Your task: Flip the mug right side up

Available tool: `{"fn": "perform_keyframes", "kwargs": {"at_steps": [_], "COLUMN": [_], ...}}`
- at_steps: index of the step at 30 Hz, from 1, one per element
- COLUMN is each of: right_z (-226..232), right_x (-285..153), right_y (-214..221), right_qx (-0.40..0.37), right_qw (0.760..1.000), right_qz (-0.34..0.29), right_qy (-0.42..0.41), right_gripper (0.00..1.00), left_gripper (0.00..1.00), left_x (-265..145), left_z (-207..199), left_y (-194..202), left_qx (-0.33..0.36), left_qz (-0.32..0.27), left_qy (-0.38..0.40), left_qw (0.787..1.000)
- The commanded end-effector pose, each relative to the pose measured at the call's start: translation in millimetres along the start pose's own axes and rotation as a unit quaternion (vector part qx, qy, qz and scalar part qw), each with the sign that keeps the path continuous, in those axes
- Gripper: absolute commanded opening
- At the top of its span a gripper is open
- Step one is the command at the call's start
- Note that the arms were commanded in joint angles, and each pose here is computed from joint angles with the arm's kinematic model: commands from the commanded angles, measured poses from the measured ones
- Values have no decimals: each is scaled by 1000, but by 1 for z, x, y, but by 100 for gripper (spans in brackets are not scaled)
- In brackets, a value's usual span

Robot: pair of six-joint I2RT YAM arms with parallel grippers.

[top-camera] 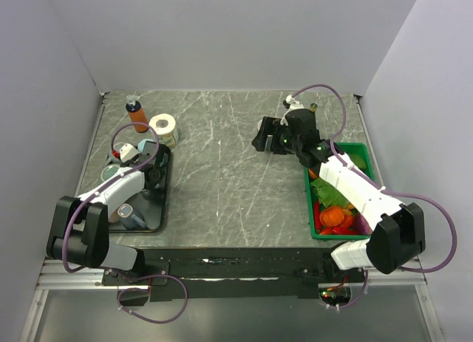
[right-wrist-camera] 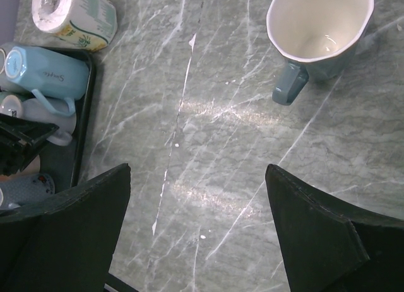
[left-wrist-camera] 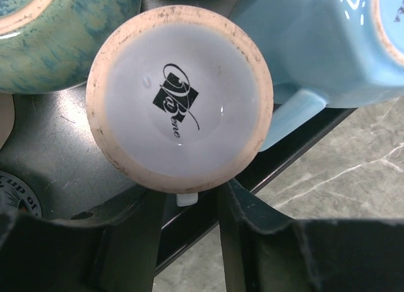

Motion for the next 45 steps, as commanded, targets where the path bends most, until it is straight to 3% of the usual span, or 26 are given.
{"fn": "perform_keyframes", "kwargs": {"at_steps": [1, 8, 11, 12, 22, 28, 31, 36, 39, 40, 42, 43, 45], "right_z": [3, 4, 3, 3, 7, 12, 16, 27, 37, 40, 49, 54, 61], "right_x": [-11, -13, -14, -15, -20, -28, -33, -41, -47, -50, -53, -56, -58], "right_y": [-5, -4, -4, -4, -3, -2, -1, 0, 2, 1, 2, 2, 2], "right_qx": [-2, -4, -4, -3, 2, 11, 17, 30, 38, 45, 43, 55, 56], "right_qw": [1000, 999, 999, 999, 999, 998, 996, 988, 978, 973, 957, 948, 926], "right_qz": [-29, -31, -32, -34, -31, -28, -25, -10, -4, -5, -6, -5, -29], "right_qy": [-9, -11, -8, -9, -32, -60, -83, -148, -207, -226, -287, -314, -371], "right_gripper": [93, 93, 93, 93, 93, 93, 93, 93, 93, 93, 93, 93, 93], "left_gripper": [41, 23, 10, 1, 1, 1, 1, 1, 1, 1, 1, 1, 1], "left_x": [4, 6, 6, 5, -34, -100, -136, -191, -221, -238, -246, -257, -263], "left_z": [3, 5, 6, 6, 11, 13, 13, 13, 8, 4, 2, -1, -2], "left_y": [-4, -4, -3, -3, -14, -29, -37, -57, -66, -71, -71, -77, -74], "left_qx": [-9, -10, -11, -13, -50, -71, -77, -82, -59, -48, -38, -40, -34], "left_qz": [-23, -29, -25, -25, -14, 5, 20, 24, 19, 8, 4, -15, -8], "left_qy": [-15, -24, -24, -25, 21, 141, 224, 364, 479, 546, 595, 637, 679], "left_qw": [1000, 999, 999, 999, 998, 987, 971, 928, 875, 836, 803, 770, 733]}}
Point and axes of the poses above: each gripper's point midway between its finger pads, its own x axis out along the fingers, its own z axis along the line the jaws close on, y = z × x, the point moved 10 cm from there along -x, back along the fingers
